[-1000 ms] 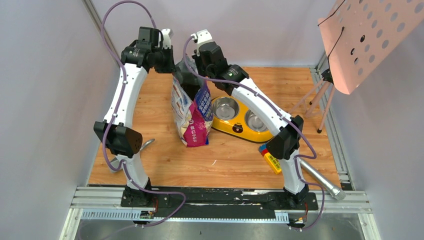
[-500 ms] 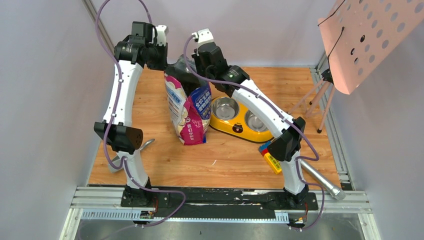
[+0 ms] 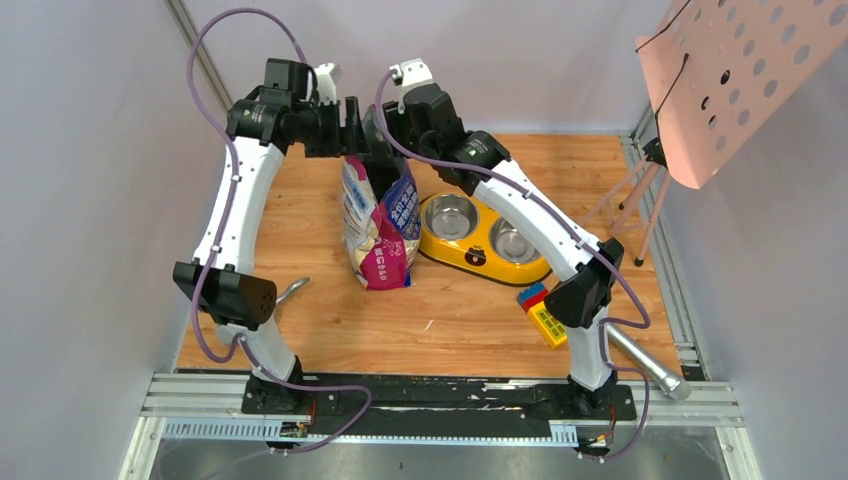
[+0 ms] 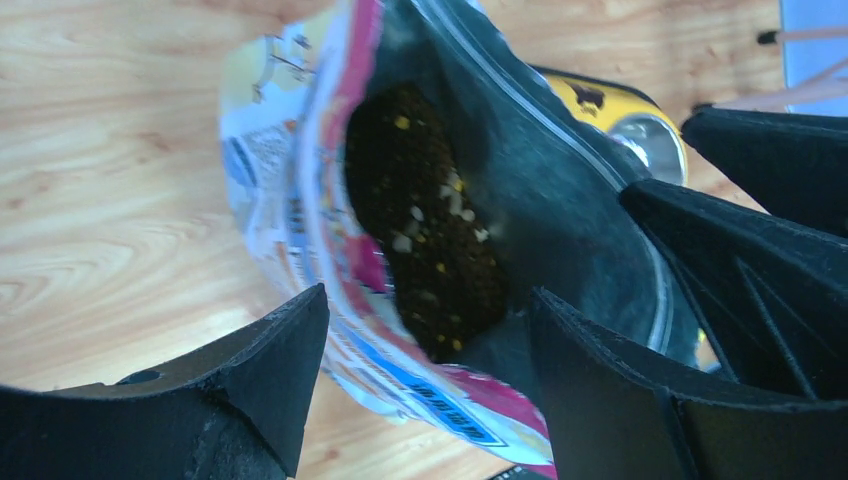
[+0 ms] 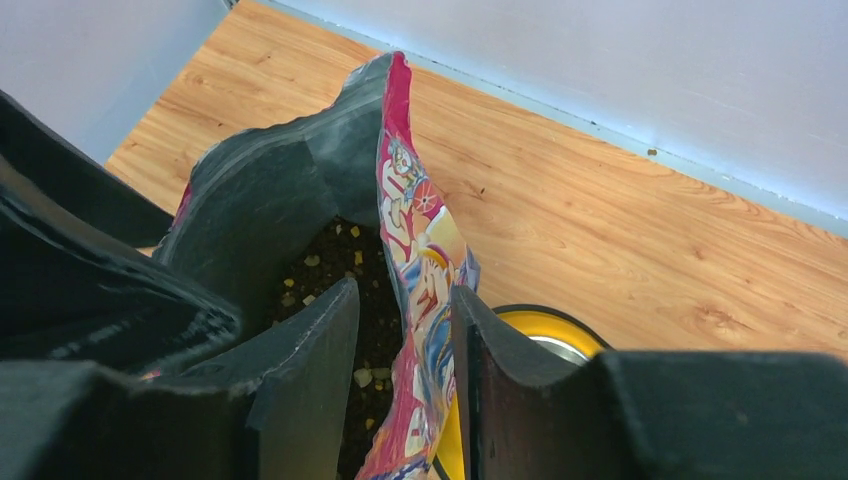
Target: Serve the pet food
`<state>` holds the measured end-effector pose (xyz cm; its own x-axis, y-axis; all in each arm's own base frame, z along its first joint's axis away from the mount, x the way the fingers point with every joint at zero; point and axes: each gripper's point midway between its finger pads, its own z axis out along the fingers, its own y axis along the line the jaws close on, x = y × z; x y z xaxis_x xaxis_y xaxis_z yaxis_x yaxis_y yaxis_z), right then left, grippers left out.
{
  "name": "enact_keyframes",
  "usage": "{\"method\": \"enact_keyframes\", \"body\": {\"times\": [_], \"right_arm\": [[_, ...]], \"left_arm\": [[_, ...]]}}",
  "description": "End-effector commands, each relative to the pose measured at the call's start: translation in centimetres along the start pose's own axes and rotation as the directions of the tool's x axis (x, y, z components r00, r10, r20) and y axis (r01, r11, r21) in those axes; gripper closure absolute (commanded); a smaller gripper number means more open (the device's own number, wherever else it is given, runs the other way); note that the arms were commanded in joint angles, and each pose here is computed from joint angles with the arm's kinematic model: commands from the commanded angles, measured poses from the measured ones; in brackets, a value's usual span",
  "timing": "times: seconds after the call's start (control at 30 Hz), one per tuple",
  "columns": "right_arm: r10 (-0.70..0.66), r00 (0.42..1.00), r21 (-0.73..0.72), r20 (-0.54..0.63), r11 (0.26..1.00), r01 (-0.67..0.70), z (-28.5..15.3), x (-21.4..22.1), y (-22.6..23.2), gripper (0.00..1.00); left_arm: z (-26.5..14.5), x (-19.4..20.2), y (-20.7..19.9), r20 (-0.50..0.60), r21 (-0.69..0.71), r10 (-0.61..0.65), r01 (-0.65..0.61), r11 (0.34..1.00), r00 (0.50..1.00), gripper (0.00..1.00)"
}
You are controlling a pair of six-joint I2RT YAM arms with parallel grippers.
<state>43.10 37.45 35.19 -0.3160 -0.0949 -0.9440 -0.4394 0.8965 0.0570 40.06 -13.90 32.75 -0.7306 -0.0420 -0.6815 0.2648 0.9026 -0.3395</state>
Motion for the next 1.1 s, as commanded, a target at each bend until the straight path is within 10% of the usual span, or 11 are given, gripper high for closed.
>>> {"method": "enact_keyframes", "body": {"times": [0.0, 0.37, 0.57, 0.83, 1.07], "right_arm": [[-0.003, 1.000, -0.045, 0.007, 0.999, 0.003, -2.5, -0.9, 0.6, 0.59], [-0.020, 0.992, -0.048, -0.125, 0.999, 0.014, -2.9, 3.6, 0.7, 0.72], [-0.035, 0.999, 0.058, 0.013, 0.998, 0.034, -3.2, -1.0, -1.3, 1.00], [0.076, 0.985, 0.111, 0.156, 0.989, -0.094, -3.5, -6.3, -2.6, 1.00], [0.154, 0.984, 0.020, 0.087, 0.988, -0.156, -1.0, -3.8, 0.1, 1.00]], "left_arm": [[-1.3, 0.6, -3.4, 0.007, 0.071, -0.031, 0.031, 0.997, 0.999, 0.20], [-2.1, 4.6, -1.6, -0.075, -0.049, -0.018, 0.015, 0.999, 0.997, 0.51], [-4.1, 2.0, 0.8, 0.019, -0.138, 0.067, -0.064, 0.988, 0.998, 0.98], [-7.8, -6.0, 8.8, 0.192, -0.383, 0.156, -0.072, 0.921, 0.969, 1.00], [-6.0, -5.2, 8.0, 0.166, -0.280, 0.131, -0.081, 0.957, 0.977, 1.00]]}}
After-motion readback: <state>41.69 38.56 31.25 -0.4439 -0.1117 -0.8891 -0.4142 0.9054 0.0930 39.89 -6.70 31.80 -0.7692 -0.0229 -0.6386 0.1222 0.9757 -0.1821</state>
